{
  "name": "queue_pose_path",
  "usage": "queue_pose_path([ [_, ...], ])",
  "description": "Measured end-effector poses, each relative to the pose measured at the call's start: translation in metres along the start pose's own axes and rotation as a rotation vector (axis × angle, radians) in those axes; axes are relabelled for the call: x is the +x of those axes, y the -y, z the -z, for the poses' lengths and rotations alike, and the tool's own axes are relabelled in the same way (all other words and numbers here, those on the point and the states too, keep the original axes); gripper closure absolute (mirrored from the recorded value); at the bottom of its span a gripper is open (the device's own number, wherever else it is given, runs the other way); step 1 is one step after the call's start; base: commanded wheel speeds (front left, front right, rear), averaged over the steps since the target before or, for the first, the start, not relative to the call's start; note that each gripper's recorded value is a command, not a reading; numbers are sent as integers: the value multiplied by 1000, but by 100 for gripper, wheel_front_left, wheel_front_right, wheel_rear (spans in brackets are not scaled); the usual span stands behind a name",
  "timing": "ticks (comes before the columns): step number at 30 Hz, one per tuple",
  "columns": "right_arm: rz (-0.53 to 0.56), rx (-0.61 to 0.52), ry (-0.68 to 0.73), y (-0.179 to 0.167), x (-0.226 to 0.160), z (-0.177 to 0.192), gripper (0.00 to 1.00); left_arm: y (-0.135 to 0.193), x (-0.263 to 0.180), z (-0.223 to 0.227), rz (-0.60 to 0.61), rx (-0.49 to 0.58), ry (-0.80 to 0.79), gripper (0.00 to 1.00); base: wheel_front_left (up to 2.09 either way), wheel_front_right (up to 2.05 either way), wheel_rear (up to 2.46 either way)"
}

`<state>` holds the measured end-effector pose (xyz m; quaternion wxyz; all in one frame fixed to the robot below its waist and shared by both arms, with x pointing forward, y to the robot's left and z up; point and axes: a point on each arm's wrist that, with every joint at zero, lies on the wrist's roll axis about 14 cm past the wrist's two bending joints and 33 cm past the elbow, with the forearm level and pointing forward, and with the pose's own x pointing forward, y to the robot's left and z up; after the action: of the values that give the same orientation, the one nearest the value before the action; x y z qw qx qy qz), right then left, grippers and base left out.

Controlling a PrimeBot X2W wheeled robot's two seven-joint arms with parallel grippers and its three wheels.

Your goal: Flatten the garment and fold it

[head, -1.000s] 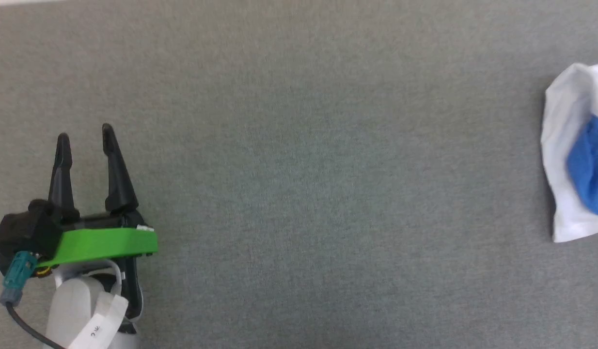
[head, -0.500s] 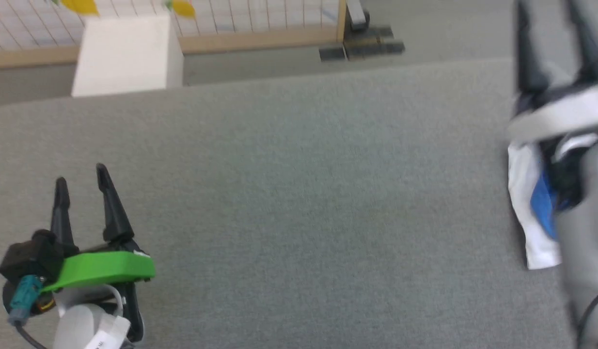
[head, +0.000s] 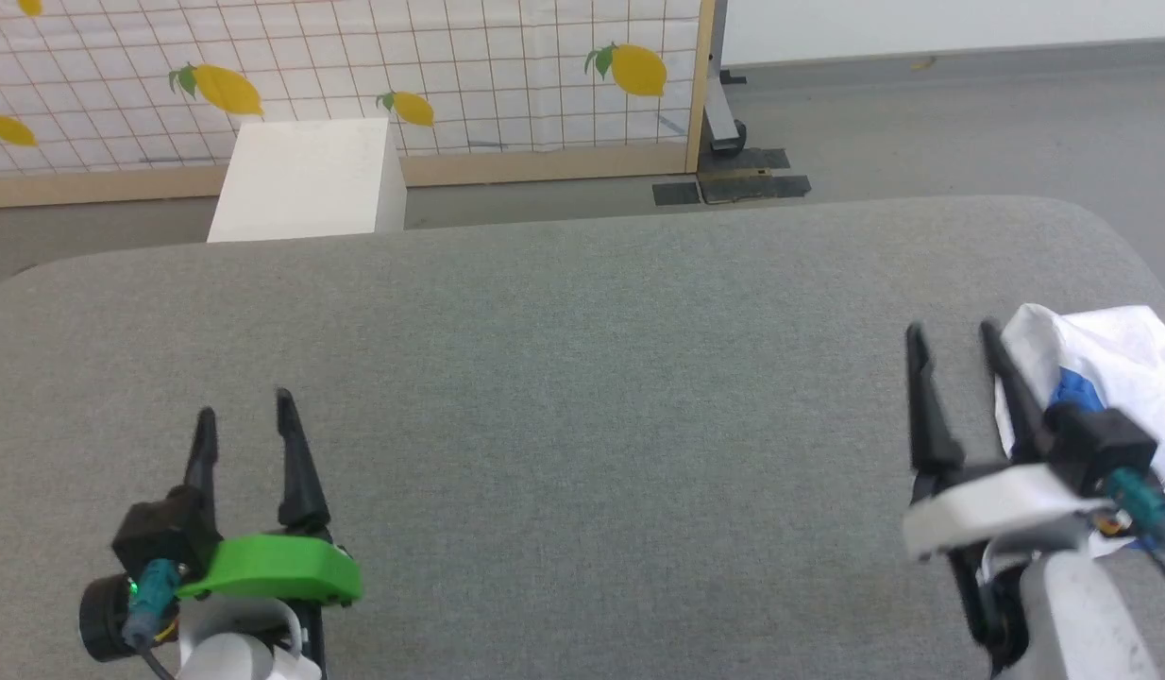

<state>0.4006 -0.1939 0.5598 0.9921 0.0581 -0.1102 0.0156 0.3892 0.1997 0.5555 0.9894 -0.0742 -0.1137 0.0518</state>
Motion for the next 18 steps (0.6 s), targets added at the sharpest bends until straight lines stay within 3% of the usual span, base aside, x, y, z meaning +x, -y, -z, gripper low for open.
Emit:
queue_pose_path([
  [10, -18, 18, -109, -9, -30, 36, 0, 10, -21, 41, 51, 18, -136, 0, 0, 0, 0],
  [18, -18, 19, -126, -10, -31, 42, 0, 17, -25, 53, 75, 16, -174, 0, 0, 0, 0],
])
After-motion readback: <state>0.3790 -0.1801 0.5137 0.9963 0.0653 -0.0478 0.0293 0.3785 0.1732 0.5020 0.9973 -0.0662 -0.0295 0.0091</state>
